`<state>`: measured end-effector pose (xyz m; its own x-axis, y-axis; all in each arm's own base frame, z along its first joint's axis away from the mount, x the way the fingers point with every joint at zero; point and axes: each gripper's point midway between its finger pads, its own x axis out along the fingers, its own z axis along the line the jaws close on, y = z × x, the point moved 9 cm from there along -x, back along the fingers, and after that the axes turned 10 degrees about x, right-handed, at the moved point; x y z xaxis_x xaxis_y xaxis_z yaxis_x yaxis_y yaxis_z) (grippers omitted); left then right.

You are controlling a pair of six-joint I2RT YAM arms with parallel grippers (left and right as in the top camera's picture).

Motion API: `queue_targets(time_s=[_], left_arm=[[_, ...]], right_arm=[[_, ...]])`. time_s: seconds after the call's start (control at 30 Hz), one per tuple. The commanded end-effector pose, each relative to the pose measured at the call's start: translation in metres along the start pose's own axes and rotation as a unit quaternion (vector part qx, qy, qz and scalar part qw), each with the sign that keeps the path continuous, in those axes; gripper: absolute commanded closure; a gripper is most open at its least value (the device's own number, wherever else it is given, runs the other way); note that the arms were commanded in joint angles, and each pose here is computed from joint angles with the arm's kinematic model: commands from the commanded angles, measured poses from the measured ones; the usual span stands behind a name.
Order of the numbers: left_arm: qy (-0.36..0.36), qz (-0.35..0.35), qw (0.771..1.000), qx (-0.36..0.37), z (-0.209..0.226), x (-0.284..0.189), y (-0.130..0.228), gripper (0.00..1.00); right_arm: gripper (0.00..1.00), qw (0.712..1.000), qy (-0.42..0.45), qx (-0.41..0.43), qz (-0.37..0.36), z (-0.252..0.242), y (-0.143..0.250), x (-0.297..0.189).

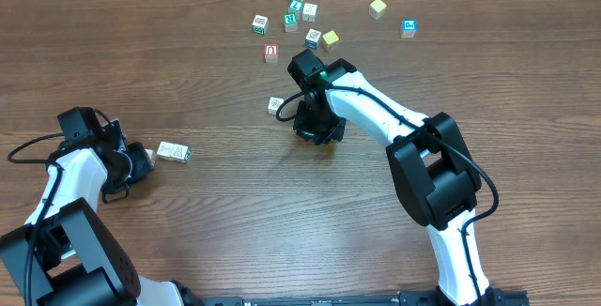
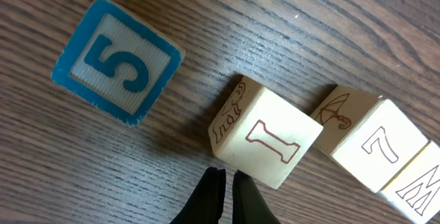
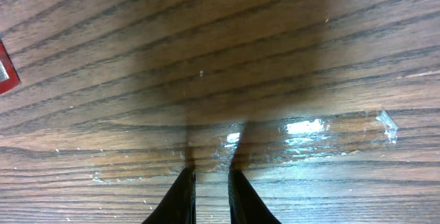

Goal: Form a horizontal line

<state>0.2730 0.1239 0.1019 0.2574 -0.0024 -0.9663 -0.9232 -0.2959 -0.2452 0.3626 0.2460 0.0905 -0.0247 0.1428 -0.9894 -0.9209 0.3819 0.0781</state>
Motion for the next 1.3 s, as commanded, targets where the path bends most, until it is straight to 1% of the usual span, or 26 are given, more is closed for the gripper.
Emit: queue_targets(time_s=[0.0,0.27,0.47,0.9,1.0,1.13,1.27], left_arm=[[0.007,-0.002,1.0,-0.002,-0.003,0.002,0.001,0.96],[0.01,-0.017,1.0,-0.013,-0.003,0.002,-0.004,0.96],[0.032,-0.027,0.999,-0.012,-0.007,0.002,-0.007,0.96],[0.031,-0.038,0.999,-0.01,-0.006,0.002,-0.01,0.96],[0.034,-0.038,0.999,-0.01,-0.007,0.002,-0.01,0.96],[0.055,-0.04,0.998,-0.009,-0.01,0.001,-0.011,0.96],[0.057,-0.021,0.998,-0.014,-0.011,0.0,-0.005,0.96]], right_arm=[[0.85,1.0,0.017,-0.004,-0.009,-0.003,0.0,0.01],[0.85,1.0,0.015,-0.004,-0.011,-0.002,-0.001,0.01],[0.84,1.0,0.014,-0.004,-0.011,-0.002,-0.001,0.01],[0.84,1.0,0.014,-0.004,-0.012,-0.002,-0.001,0.01],[0.84,1.0,0.014,-0.004,-0.012,-0.002,-0.001,0.01],[0.84,1.0,0.012,-0.004,-0.013,-0.001,-0.001,0.01],[0.84,1.0,0.012,-0.004,-0.013,-0.001,-0.001,0.01]])
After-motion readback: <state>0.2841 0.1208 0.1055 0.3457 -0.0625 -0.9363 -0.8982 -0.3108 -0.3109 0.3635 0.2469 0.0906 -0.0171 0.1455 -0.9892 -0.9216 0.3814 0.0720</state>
